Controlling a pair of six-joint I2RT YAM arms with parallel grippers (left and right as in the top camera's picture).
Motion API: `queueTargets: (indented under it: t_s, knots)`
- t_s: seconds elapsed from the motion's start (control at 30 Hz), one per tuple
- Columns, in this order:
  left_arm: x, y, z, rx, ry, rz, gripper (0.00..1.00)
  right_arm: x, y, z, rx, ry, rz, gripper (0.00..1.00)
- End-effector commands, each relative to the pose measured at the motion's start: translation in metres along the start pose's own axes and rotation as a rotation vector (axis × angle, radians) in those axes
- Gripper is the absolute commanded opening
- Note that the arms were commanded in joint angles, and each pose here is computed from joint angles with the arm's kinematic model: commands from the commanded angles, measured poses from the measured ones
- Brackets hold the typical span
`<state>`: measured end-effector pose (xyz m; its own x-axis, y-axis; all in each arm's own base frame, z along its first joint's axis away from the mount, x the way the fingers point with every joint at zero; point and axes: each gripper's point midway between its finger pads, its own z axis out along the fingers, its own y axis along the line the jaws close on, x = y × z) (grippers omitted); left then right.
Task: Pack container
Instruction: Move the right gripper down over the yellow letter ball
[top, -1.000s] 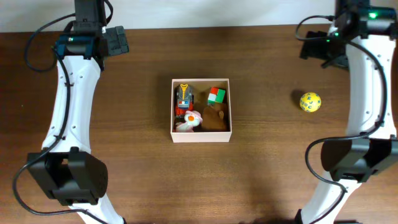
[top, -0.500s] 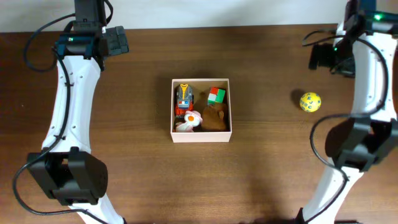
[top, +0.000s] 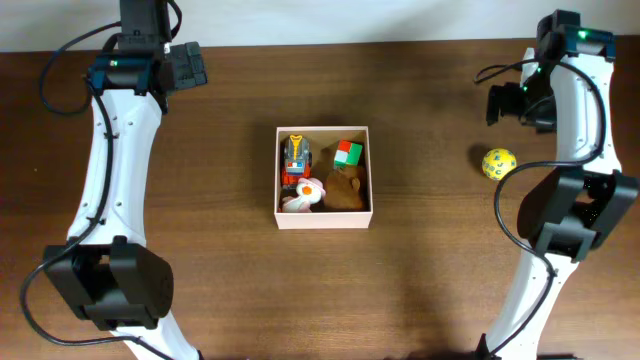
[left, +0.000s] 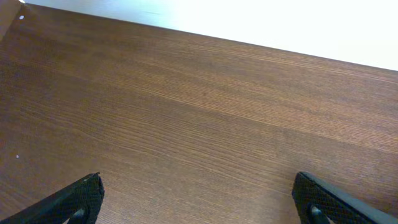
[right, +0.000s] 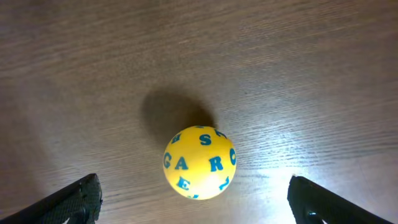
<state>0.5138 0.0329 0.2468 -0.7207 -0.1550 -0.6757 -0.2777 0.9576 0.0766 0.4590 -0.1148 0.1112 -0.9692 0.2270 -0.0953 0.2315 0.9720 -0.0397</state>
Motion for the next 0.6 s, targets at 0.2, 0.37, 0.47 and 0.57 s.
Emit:
queueTargets:
  t_s: [0.2, 0.37, 0.47, 0.57]
  knots:
    - [-0.003, 0.002, -0.003, -0.009, -0.01, -0.015, 0.99, 0.007, -0.004, 0.04, -0.006, 0.093, -0.008, 0.99]
    - [-0.003, 0.002, -0.003, -0.009, -0.01, -0.015, 0.99, 0.011, -0.007, 0.048, -0.007, 0.12, -0.002, 0.99]
    - [-0.003, 0.002, -0.003, -0.008, -0.01, -0.015, 0.99, 0.016, -0.011, 0.052, -0.007, 0.141, 0.009, 0.99]
    - [-0.003, 0.002, -0.003, -0.009, -0.01, -0.015, 0.99, 0.023, -0.016, 0.056, -0.008, 0.168, 0.02, 0.99]
